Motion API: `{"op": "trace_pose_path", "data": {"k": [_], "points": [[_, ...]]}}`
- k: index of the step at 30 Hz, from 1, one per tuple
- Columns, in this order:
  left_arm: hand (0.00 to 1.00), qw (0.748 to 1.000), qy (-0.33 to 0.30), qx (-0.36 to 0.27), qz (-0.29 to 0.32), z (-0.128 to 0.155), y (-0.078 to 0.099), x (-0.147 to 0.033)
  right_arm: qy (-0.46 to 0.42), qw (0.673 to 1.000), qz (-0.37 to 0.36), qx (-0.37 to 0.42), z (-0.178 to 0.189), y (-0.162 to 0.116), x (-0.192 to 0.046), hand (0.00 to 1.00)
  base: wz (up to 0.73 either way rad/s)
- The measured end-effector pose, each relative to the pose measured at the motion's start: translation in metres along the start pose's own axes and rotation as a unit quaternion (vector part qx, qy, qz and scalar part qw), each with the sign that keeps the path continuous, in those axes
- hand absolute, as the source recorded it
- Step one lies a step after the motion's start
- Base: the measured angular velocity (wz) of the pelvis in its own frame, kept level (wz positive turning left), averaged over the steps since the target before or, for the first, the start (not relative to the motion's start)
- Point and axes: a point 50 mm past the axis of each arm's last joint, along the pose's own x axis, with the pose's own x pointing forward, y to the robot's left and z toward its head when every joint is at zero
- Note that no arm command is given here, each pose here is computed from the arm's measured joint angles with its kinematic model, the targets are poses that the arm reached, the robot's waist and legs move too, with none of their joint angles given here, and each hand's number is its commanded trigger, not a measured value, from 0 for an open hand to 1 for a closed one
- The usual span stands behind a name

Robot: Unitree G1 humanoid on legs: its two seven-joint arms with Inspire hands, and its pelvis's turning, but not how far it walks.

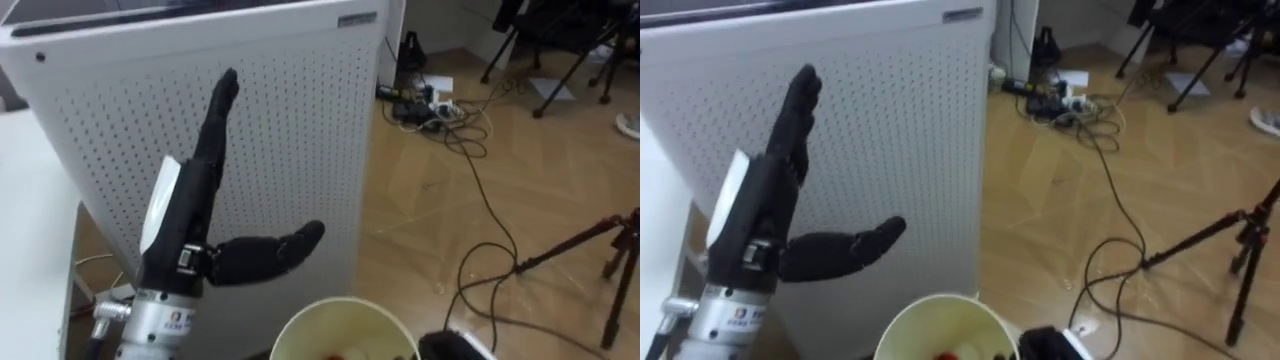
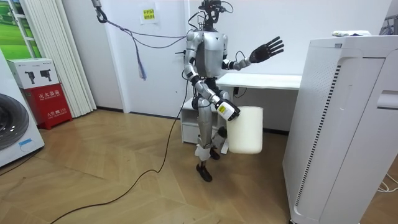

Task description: Pick garbage

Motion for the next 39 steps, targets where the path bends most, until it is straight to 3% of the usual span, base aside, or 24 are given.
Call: {"op": "trace_pose_path", "data": {"k": [6, 15, 19, 25, 39], "points": [[0.0, 1.0, 0.006, -0.004, 0.016, -0.002, 0.004, -0.005, 0.029, 1.0, -0.004, 0.003, -0.016, -0.001, -0.008, 1.0, -0.29], [0.0, 1.0, 0.008, 0.011, 0.019, -0.003, 0.009, -0.009, 0.02, 1.0, -0.008, -0.003, -0.011, -0.004, -0.007, 1.0, -0.11], [0.0, 0.999, -0.021, 0.034, -0.007, 0.004, 0.002, -0.019, 0.018, 1.0, -0.015, -0.005, -0.01, -0.004, -0.006, 1.0, 0.17], [0.0, 0.995, -0.055, 0.064, 0.054, 0.012, 0.023, -0.011, -0.008, 1.0, 0.002, -0.008, 0.001, 0.005, -0.002, 1.0, -0.03], [0.0, 0.975, -0.16, 0.134, 0.081, 0.047, 0.03, -0.007, 0.003, 1.0, 0.022, -0.021, -0.005, 0.005, -0.006, 1.0, 0.0]]}}
